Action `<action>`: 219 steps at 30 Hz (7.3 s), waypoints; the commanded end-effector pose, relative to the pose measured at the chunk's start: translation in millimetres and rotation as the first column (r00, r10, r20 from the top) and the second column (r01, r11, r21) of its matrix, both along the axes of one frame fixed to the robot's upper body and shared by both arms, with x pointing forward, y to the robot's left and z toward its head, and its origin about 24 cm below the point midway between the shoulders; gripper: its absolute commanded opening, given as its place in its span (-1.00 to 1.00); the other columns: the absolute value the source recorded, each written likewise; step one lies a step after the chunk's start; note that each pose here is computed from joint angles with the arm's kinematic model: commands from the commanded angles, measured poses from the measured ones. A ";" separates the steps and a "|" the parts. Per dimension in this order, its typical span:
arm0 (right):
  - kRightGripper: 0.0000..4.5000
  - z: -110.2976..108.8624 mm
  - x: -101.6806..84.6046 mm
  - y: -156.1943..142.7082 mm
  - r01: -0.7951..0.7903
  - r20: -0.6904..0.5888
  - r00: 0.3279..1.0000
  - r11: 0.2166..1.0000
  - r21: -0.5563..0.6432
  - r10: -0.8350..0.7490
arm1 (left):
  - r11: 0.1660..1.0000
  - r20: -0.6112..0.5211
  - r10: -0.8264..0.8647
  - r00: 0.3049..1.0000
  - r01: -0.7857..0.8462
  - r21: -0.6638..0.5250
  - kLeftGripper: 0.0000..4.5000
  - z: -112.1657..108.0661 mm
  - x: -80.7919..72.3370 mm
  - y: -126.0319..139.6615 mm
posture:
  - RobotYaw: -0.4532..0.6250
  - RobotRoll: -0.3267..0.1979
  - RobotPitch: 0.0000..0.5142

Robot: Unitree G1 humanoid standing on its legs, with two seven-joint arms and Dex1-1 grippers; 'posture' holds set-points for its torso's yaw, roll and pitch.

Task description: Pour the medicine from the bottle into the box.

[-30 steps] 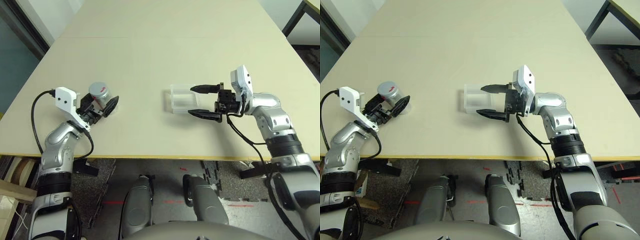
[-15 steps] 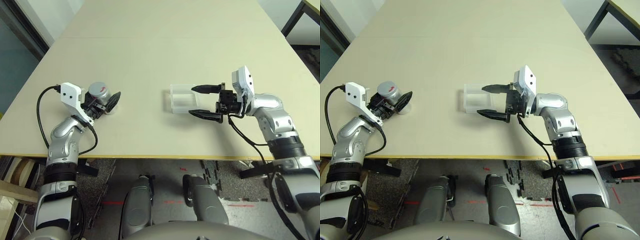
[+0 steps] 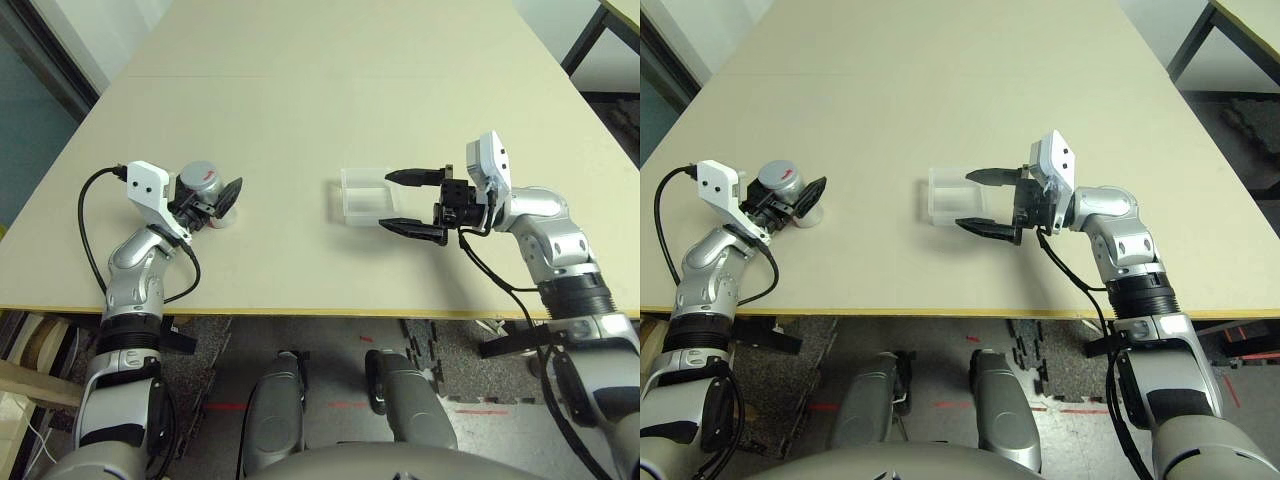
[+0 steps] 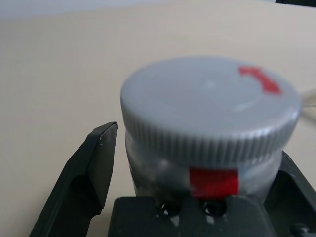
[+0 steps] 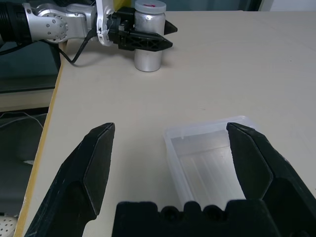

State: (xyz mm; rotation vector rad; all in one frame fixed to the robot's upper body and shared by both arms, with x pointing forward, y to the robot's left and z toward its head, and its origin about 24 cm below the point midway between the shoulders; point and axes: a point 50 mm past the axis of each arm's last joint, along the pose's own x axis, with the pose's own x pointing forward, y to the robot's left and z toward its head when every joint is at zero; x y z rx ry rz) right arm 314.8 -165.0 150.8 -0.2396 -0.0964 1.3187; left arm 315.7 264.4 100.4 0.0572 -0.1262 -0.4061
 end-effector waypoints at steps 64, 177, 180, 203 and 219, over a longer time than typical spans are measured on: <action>1.00 67.5 57.5 97.8 -0.093 -0.114 0.988 0.992 0.081 0.102 | 0.785 -0.055 -0.619 0.784 0.620 -0.002 0.18 60.2 41.1 -126.1 | -0.44 0.25 -0.57; 1.00 65.2 70.0 116.4 -0.124 -0.153 0.978 0.985 0.117 0.141 | 0.776 -0.026 -0.630 0.776 0.630 0.026 0.18 58.5 40.5 -128.2 | -0.41 0.25 -0.45; 1.00 63.6 70.6 114.4 -0.117 -0.164 0.977 0.986 0.115 0.135 | 0.776 -0.031 -0.629 0.776 0.630 0.025 0.18 56.6 40.4 -127.5 | -0.41 0.25 -0.45; 1.00 61.4 83.5 65.9 0.081 -0.184 0.981 0.993 0.083 -0.064 | 0.773 -0.040 -0.633 0.773 0.634 0.018 0.18 55.7 40.8 -127.8 | -0.46 0.25 -0.41; 1.00 62.2 82.7 51.0 0.078 -0.172 0.983 0.995 0.066 -0.066 | 0.786 -0.048 -0.617 0.786 0.618 0.013 0.18 52.6 40.7 -121.7 | -0.43 0.25 -0.38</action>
